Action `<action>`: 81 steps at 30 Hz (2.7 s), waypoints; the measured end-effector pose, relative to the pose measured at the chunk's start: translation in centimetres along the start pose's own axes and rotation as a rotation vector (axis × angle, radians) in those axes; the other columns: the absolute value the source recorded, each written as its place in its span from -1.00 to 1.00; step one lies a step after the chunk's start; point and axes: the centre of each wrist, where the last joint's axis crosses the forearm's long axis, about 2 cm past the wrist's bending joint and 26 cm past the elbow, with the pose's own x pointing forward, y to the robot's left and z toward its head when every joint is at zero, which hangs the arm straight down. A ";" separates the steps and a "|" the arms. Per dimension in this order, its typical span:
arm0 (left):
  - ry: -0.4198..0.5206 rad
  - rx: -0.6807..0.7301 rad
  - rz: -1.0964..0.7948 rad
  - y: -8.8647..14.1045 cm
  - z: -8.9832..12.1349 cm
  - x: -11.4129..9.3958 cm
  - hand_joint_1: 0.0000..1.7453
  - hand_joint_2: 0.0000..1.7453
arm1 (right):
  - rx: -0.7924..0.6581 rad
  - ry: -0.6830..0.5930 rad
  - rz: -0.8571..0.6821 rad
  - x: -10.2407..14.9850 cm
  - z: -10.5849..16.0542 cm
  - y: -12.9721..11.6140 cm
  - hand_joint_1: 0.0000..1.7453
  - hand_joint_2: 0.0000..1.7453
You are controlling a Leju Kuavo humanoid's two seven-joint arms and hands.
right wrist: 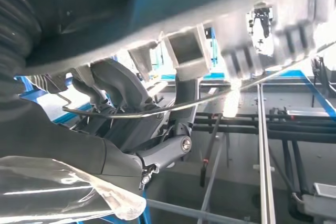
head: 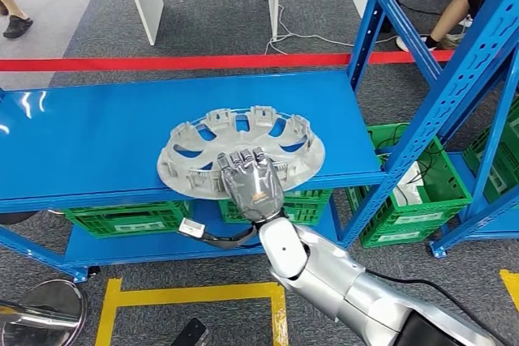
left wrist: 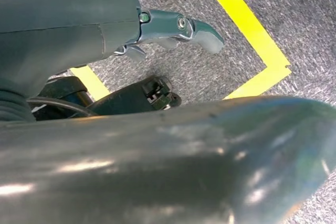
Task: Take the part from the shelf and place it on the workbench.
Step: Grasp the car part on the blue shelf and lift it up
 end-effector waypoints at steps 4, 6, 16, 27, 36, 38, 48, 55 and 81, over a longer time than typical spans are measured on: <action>0.000 0.000 0.000 0.0 0.0 0.0 -1.00 -1.00 | -0.006 -0.003 0.004 0.0 0.0 0.0 1.00 1.00; 0.000 0.001 -0.001 0.0 0.0 0.0 -1.00 -1.00 | -0.008 -0.007 0.007 0.0 0.1 0.0 1.00 1.00; 0.000 -0.002 -0.006 0.0 0.0 0.0 -1.00 -1.00 | -0.020 -0.035 0.019 0.4 0.2 -0.1 1.00 1.00; 0.001 -0.010 -0.016 -0.1 0.0 0.1 -1.00 -1.00 | -0.051 -0.060 0.021 0.6 -0.2 -0.5 1.00 1.00; 0.000 -0.010 -0.015 -0.1 0.0 0.1 -1.00 -1.00 | -0.085 -0.074 0.012 0.6 -0.9 -1.2 1.00 1.00; 0.001 -0.009 -0.013 -0.1 0.0 0.1 -1.00 -1.00 | -0.098 -0.076 0.010 0.5 -1.1 -1.4 1.00 1.00; 0.003 -0.009 -0.011 -0.1 0.0 0.1 -1.00 -1.00 | -0.136 -0.086 0.007 0.2 -1.9 -2.1 1.00 1.00; 0.006 -0.008 -0.014 0.0 0.0 0.0 -1.00 -1.00 | -0.141 -0.086 0.005 0.0 -1.9 -2.2 1.00 1.00; 0.014 -0.007 -0.028 0.0 0.0 0.0 -1.00 -1.00 | -0.148 -0.069 -0.011 -0.2 -1.6 -2.5 1.00 1.00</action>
